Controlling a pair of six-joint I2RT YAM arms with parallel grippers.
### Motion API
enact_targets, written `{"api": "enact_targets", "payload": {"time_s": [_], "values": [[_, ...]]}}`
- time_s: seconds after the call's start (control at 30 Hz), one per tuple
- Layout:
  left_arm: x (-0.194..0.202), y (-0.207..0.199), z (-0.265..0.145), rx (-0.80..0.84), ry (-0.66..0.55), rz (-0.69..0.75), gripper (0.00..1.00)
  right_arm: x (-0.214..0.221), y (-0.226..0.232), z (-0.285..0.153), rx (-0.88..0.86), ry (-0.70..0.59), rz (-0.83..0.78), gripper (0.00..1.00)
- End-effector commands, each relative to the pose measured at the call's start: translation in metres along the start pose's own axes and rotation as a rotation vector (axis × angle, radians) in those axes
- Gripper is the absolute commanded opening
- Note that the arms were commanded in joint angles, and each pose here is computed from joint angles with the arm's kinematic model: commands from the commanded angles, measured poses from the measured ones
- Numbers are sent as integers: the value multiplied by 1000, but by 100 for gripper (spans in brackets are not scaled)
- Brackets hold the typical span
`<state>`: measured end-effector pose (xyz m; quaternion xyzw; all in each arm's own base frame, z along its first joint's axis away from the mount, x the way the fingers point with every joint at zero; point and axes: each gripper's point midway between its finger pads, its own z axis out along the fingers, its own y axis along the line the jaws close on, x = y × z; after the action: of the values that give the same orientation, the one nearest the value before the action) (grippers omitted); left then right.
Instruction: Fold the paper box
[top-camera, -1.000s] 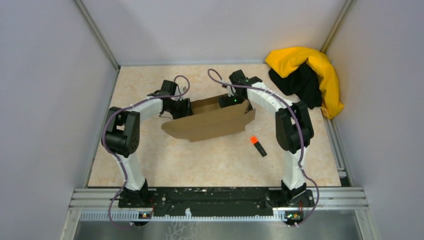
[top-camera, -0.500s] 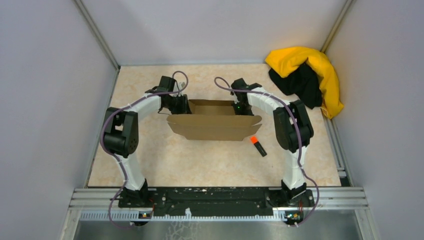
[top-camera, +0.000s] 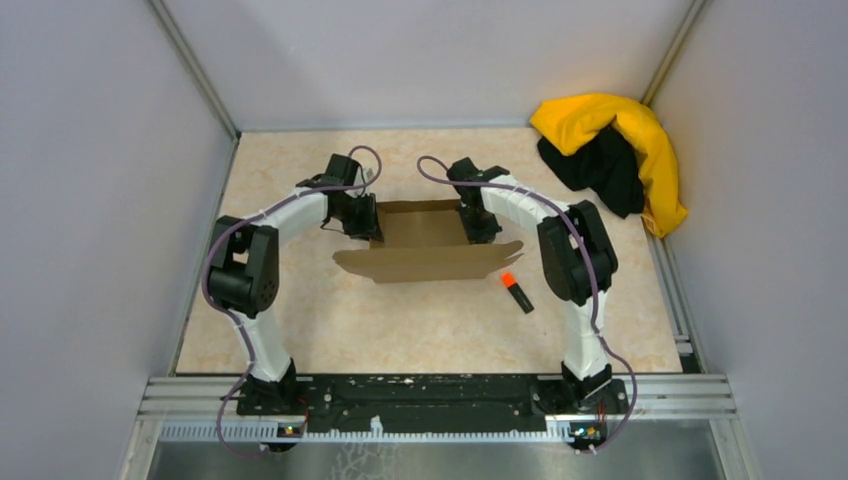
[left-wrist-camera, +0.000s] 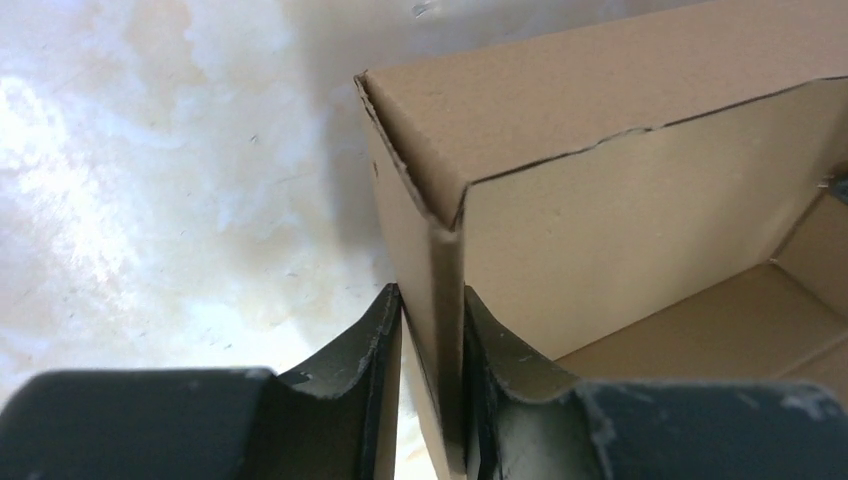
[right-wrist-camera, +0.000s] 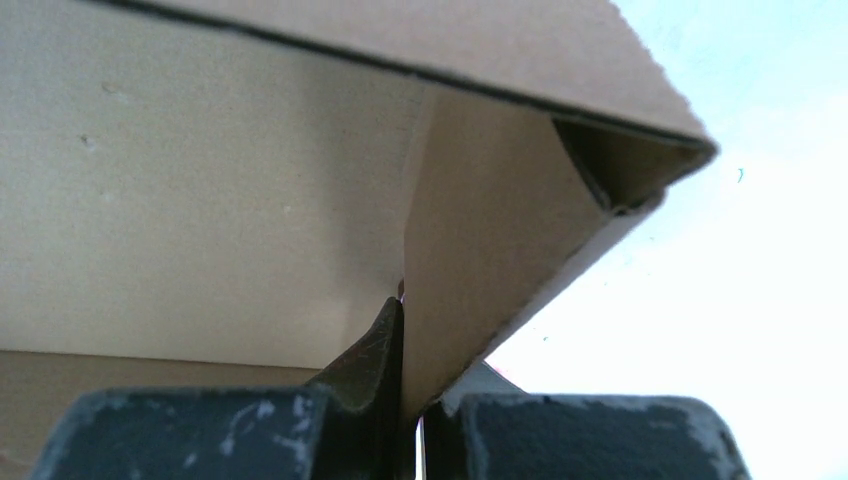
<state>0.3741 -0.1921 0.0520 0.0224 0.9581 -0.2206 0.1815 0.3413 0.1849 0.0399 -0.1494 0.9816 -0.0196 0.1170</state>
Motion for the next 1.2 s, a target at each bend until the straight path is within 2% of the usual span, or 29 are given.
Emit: {"api": "enact_targets", "payload": {"time_s": [0.0, 0.27, 0.43, 0.5, 0.57, 0.6, 0.73, 0.77, 0.83, 0.9, 1.0, 1.1, 1.17], "values": [[-15, -33, -16, -13, -67, 63, 0, -25, 37, 0, -22, -81, -81, 0], [1, 19, -10, -328, -30, 70, 0, -14, 28, 15, 64, -42, -83, 0], [4, 27, -9, -397, -15, 71, 0, -16, 31, 16, 63, -51, -82, 0], [2, 24, -9, -381, -25, 72, 7, -18, 34, 15, 48, -57, -82, 0], [-2, 14, -10, -323, -43, 80, 22, -17, 43, 13, -16, -64, -84, 0], [-3, 10, -10, -292, -50, 84, 31, -17, 47, 11, -43, -69, -86, 11], [-8, -13, -13, -113, -60, 100, 54, -15, 68, -7, -238, -92, -84, 74], [-10, -17, -14, -84, -61, 103, 59, -16, 71, -12, -277, -105, -84, 83], [-12, -23, -17, -29, -63, 111, 66, -20, 70, -24, -317, -131, -77, 94], [-12, -30, -20, 22, -64, 116, 71, -24, 66, -34, -327, -156, -73, 99], [-15, -38, -26, 67, -80, 126, 80, -28, 64, -51, -342, -191, -74, 99], [-19, -43, -33, 90, -100, 133, 92, -33, 60, -67, -354, -236, -56, 99], [-21, -45, -36, 98, -111, 138, 97, -36, 55, -72, -353, -253, -44, 99]]}}
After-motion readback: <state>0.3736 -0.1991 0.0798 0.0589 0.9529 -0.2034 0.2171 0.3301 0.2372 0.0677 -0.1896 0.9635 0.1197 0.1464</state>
